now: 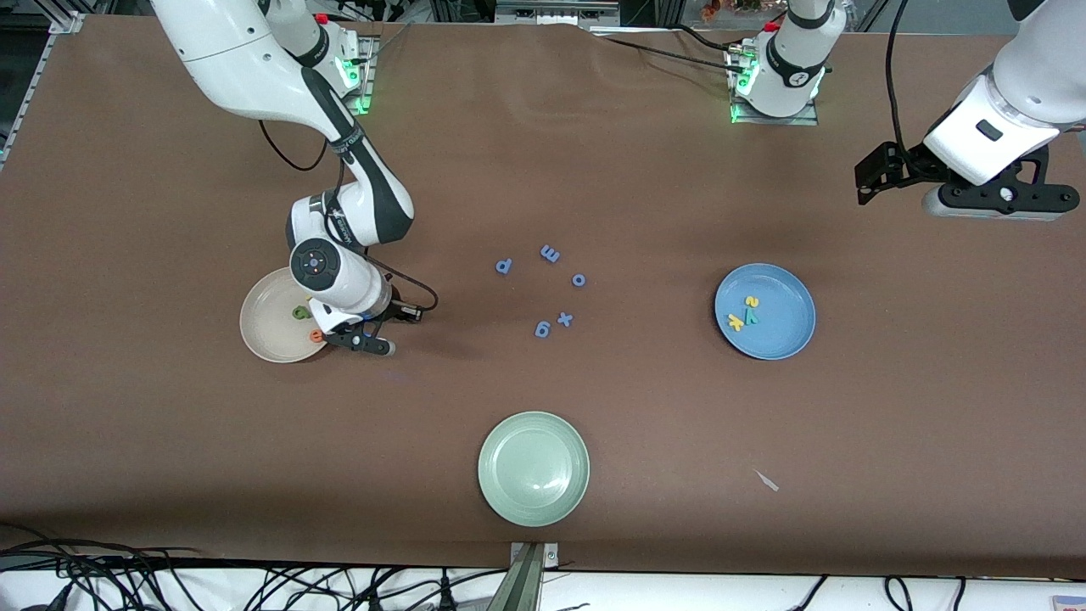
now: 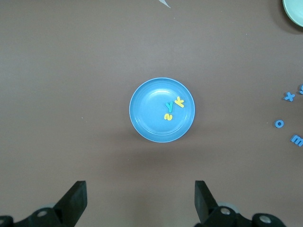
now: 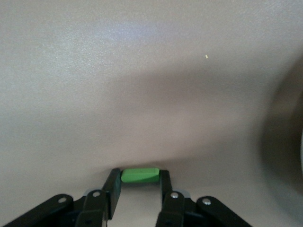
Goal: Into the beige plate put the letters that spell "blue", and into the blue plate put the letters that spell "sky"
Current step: 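Place the green bar in the white plate and release it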
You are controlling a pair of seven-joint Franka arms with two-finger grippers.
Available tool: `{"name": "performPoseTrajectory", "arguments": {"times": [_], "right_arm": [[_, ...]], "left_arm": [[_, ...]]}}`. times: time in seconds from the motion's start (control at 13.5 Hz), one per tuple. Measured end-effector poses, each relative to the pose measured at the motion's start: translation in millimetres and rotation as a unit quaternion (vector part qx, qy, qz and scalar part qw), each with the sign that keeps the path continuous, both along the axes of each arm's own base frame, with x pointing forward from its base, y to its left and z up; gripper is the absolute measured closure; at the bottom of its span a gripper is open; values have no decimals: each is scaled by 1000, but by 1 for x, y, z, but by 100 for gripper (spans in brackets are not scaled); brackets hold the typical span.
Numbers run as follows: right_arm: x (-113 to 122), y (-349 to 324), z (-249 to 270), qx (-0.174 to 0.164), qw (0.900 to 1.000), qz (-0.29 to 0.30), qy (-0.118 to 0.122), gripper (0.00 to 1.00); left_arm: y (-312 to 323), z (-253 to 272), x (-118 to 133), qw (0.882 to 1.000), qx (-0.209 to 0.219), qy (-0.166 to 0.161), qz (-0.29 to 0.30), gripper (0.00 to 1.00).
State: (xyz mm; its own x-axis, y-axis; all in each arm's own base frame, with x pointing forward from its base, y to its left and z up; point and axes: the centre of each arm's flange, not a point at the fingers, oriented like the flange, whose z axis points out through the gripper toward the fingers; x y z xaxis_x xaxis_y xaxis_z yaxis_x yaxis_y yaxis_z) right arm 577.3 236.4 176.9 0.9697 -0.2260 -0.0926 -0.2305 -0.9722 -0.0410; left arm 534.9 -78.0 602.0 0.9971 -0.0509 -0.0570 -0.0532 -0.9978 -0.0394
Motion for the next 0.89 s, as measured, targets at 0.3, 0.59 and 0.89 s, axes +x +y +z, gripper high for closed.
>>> {"name": "performPoseTrajectory", "arguments": {"times": [0.3, 0.59, 0.89], "right_arm": [[0, 0, 1, 0, 1000, 0, 0, 64], [6, 2, 10, 1, 1000, 1, 0, 64], [26, -19, 47, -10, 999, 22, 22, 64]], "left_arm": [[0, 1, 0, 1000, 0, -2, 0, 0], [0, 2, 0, 1000, 0, -3, 0, 0], [0, 3, 0, 1000, 0, -3, 0, 0]]}}
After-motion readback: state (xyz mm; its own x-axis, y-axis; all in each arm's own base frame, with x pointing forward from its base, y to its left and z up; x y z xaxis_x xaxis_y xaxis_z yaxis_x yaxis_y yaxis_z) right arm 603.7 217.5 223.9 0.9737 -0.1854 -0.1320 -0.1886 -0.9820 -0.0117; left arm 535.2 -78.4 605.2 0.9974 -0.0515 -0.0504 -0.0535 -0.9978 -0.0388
